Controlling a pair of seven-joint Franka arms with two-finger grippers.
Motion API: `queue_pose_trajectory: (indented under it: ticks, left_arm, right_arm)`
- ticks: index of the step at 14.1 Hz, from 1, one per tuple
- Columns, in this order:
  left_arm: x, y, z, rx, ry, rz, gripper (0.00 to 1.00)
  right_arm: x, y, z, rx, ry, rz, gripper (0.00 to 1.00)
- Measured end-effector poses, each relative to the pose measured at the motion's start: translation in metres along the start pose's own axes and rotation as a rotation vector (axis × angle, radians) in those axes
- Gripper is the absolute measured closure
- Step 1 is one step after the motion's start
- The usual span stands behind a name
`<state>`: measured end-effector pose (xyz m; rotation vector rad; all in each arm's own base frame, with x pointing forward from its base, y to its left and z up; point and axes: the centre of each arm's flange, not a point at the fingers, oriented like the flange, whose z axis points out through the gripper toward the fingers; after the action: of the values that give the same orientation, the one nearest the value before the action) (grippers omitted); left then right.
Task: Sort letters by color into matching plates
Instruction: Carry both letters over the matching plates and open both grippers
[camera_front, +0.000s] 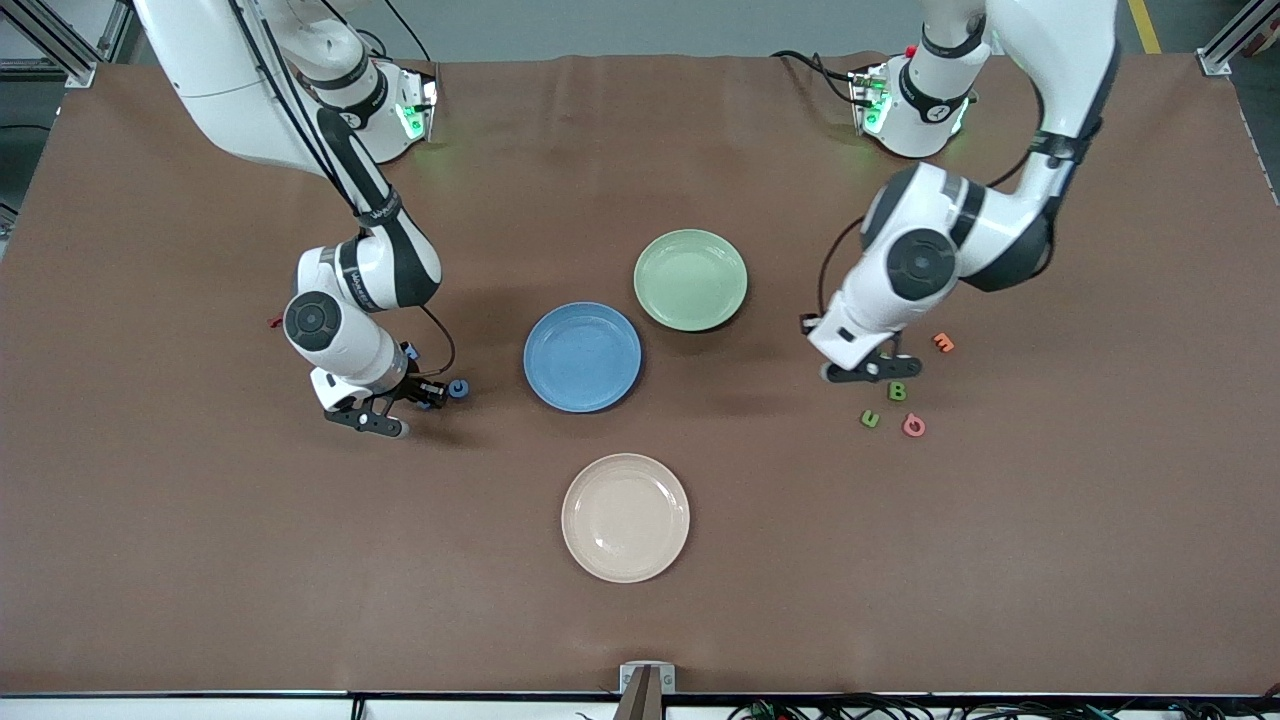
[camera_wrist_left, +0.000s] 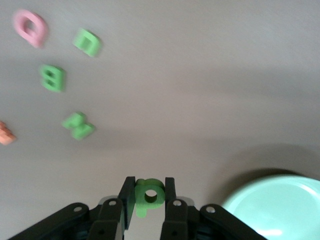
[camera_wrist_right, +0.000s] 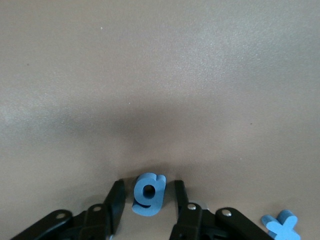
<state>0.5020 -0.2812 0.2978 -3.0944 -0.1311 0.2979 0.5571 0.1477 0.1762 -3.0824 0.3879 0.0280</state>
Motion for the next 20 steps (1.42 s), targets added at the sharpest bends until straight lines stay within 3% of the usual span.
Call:
queue_pose_trajectory:
  ticks: [1,5,10,13,16,20]
  left_arm:
    - [-0.009,0.018,0.005,-0.005,0.000,-0.013,0.72]
    - [-0.040,0.077,0.033,-0.030,0.018,-0.073,0.72]
    - [-0.091,0.137,0.074,-0.039,0.017,-0.089,0.72]
    - [-0.116,0.153,0.093,-0.016,0.001,-0.071,0.72]
    - [-0.139,0.155,0.112,0.022,-0.020,-0.048,0.72]
    - [-0.153,0.154,0.125,0.046,-0.032,-0.029,0.70]
  right_arm:
    - [0.001,-0.001,-0.001,0.001,0.002,0.000,0.67]
    - [0.001,-0.003,-0.001,0.002,0.003,-0.004,0.73]
    - [0.002,-0.007,-0.003,0.003,0.002,-0.008,0.73]
    - [0.009,-0.017,-0.015,-0.016,-0.052,0.001,0.73]
    - [0.001,-0.062,-0.034,-0.016,-0.056,0.045,0.73]
    - [-0.048,-0.141,-0.050,0.002,-0.030,0.115,0.73]
